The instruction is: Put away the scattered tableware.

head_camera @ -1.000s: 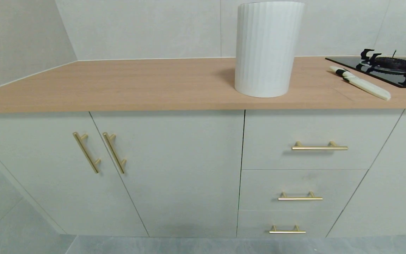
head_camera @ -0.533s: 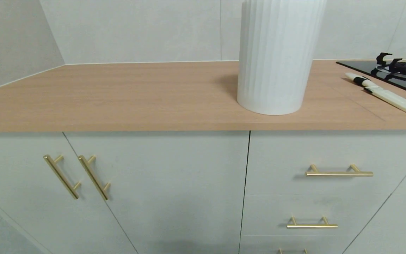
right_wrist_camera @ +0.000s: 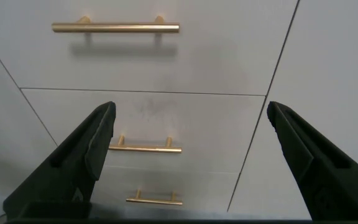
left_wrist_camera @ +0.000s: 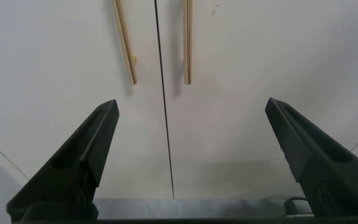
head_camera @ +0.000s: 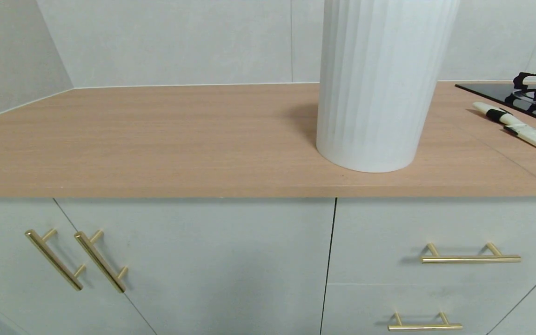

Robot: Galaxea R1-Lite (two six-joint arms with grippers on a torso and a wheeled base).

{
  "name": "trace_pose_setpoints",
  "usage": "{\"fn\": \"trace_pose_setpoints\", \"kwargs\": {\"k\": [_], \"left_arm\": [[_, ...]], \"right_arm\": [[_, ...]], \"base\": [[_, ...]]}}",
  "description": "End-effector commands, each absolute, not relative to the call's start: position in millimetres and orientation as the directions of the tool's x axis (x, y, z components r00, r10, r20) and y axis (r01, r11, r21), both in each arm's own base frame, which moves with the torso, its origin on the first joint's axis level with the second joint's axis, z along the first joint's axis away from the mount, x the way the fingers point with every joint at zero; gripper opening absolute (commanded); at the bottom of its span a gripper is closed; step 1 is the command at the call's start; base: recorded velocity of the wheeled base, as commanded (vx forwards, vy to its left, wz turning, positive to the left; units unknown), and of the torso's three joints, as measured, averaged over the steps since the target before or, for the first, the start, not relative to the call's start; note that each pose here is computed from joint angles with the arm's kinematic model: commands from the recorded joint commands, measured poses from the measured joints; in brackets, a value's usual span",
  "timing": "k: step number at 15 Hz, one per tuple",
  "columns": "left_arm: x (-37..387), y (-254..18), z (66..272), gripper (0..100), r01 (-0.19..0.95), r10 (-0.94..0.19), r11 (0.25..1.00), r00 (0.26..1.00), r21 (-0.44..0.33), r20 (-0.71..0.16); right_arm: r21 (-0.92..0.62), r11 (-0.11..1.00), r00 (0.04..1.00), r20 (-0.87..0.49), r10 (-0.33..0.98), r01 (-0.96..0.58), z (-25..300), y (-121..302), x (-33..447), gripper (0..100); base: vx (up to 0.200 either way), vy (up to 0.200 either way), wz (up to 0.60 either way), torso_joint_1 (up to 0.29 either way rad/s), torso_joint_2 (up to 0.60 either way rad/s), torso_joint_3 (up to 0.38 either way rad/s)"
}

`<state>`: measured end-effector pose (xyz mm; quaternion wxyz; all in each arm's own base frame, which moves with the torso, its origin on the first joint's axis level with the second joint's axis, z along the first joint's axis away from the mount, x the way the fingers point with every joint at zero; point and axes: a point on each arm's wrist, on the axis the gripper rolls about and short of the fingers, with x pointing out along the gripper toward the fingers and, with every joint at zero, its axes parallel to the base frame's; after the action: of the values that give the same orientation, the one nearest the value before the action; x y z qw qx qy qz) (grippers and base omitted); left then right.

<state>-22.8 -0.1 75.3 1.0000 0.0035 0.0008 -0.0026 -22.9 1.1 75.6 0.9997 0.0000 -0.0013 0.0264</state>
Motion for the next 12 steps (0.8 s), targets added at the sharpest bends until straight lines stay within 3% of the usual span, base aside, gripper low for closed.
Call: {"fn": "trace_pose_setpoints", "kwargs": {"k": [1, 2, 9, 12], "left_arm": [[-22.7, -0.1, 75.4, 100, 0.005, -0.005, 1.000, 1.000, 0.008, -0.003], [-22.7, -0.1, 75.4, 100, 0.005, -0.005, 1.000, 1.000, 0.008, -0.003], [-22.7, -0.1, 75.4, 100, 0.005, -0.005, 1.000, 1.000, 0.006, -0.003], [-22.7, -0.1, 75.4, 100, 0.005, -0.005, 1.000, 1.000, 0.005, -0.003]], "right_arm": [[0.000, 0.999, 0.999, 0.002, 0.054, -0.054, 75.6, 1.1, -22.8, 100], [0.000, 0.999, 0.999, 0.002, 0.054, -0.054, 75.6, 1.1, -22.8, 100], [0.000, 0.998, 0.998, 0.002, 0.055, -0.055, 75.6, 1.0, -22.8, 100], [0.000, 0.999, 0.999, 0.002, 0.054, -0.054, 75.6, 1.1, -22.8, 100]], "base": [[0.000, 0.000, 0.00, 0.000, 0.00, 0.000], [0.000, 0.000, 0.00, 0.000, 0.00, 0.000], [0.000, -0.200, 0.00, 0.004, 0.00, 0.006], [0.000, 0.000, 0.00, 0.000, 0.00, 0.000]]}}
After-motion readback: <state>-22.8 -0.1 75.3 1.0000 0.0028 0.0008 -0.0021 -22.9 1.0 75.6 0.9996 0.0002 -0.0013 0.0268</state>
